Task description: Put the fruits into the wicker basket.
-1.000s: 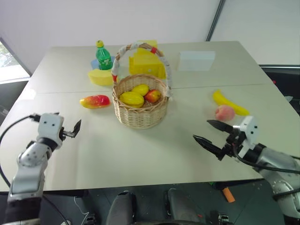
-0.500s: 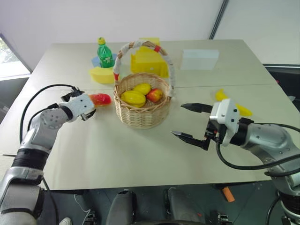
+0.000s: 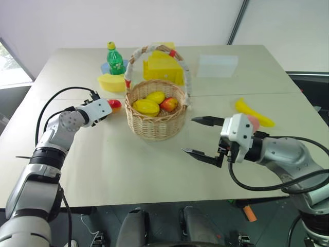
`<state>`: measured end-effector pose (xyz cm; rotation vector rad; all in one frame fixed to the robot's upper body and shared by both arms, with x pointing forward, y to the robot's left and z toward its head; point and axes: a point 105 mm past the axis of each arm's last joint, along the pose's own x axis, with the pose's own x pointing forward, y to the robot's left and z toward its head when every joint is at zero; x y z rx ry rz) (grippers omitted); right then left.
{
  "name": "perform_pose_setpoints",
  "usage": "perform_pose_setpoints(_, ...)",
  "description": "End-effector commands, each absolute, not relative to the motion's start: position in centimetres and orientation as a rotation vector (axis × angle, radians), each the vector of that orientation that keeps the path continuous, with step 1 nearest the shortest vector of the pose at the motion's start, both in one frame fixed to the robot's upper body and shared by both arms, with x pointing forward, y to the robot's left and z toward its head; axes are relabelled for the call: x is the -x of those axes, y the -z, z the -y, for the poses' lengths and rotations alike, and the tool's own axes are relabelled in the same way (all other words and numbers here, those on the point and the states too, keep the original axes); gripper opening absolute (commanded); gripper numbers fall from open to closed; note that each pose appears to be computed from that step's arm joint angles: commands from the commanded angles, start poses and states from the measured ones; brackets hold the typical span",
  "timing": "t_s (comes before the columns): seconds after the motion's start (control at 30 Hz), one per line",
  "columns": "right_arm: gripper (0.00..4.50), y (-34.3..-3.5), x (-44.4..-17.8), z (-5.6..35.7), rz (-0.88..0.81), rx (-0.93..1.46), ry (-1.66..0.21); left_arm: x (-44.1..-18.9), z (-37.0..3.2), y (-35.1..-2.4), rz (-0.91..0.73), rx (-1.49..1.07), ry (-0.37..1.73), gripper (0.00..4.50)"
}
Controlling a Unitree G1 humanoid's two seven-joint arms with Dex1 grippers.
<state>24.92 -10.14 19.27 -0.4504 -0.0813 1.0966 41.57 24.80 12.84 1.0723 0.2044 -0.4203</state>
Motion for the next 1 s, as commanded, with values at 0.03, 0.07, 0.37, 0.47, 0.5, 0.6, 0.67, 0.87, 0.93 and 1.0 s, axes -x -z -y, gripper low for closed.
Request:
perform_pose_setpoints(0.03,4.50,-20.3,-24.4,9.4,0.146,0.464,-1.111,-41.8,-25.9,-14.5,-0.176,-1.071,0.363,1.65)
perform_pose_setpoints(0.07,4.50,-20.3,-24.4,9.4,0.147,0.464,-1.112,-41.7,-26.2,-15.0,-0.165,-1.066,0.349,1.65)
perform_pose_setpoints(0.37,4.50,-20.9,-25.4,11.5,0.132,0.501,-1.041,-33.7,-23.4,-25.8,0.253,-0.538,0.580,1.65)
perform_pose_setpoints(0.47,4.50,-21.2,-26.6,12.7,0.130,0.468,-0.985,-30.4,-18.3,-27.6,0.296,-0.434,0.820,1.65)
perform_pose_setpoints(0.5,4.50,-21.4,-27.1,13.1,0.135,0.443,-0.964,-29.9,-16.3,-27.4,0.292,-0.433,0.881,1.65)
perform_pose_setpoints(0.6,4.50,-21.3,-27.8,13.7,0.130,0.425,-0.931,-30.8,-12.5,-26.9,0.300,-0.472,0.911,1.65)
perform_pose_setpoints(0.67,4.50,-21.0,-27.9,13.8,0.125,0.428,-0.925,-32.1,-10.9,-26.3,0.295,-0.478,0.889,1.65)
perform_pose_setpoints(0.87,4.50,-20.9,-27.7,14.1,0.129,0.414,-0.882,-35.4,-9.9,-24.3,0.252,-0.508,0.807,1.65)
perform_pose_setpoints(0.93,4.50,-20.8,-27.5,14.3,0.128,0.409,-0.859,-35.7,-9.8,-24.2,0.254,-0.478,0.814,2.69)
perform_pose_setpoints(1.0,4.50,-20.7,-27.5,14.6,0.122,0.402,-0.835,-35.8,-9.7,-24.2,0.262,-0.453,0.825,3.57)
